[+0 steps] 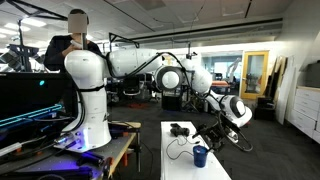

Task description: Remove the marker from the blue cup.

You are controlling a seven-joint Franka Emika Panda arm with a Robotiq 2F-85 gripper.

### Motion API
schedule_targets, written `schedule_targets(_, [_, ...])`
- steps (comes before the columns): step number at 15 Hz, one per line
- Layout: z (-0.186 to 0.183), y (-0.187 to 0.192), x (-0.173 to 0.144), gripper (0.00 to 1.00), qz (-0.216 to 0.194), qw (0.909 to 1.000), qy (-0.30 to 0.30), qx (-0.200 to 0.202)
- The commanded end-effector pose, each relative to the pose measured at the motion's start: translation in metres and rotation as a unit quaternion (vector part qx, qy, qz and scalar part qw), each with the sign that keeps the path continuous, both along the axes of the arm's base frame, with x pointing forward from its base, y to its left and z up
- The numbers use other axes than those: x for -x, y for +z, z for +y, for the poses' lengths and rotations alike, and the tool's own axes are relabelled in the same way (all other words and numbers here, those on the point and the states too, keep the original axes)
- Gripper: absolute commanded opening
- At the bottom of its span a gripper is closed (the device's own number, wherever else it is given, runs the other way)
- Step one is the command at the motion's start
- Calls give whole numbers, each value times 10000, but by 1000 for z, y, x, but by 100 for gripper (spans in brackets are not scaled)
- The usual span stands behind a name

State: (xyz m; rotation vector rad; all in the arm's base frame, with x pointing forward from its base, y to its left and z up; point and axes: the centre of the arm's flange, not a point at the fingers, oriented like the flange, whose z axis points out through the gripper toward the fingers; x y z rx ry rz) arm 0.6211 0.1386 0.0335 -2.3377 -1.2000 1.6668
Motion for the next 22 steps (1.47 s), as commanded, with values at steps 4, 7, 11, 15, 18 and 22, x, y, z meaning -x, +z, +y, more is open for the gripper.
schedule_targets(4, [-10, 1, 30, 100, -29, 9999, -60, 116])
schedule_targets(7, [-12, -3, 33, 100, -50, 9999, -67, 130])
schedule_targets(11, [-15, -4, 33, 75, -183, 9996, -88, 171])
schedule_targets(15, [-19, -4, 30, 55, -286, 9993, -103, 207])
schedule_targets(18, [-20, -5, 29, 36, -309, 9992, -102, 250])
schedule_targets(22, [-21, -2, 26, 10, -329, 9989, -97, 306])
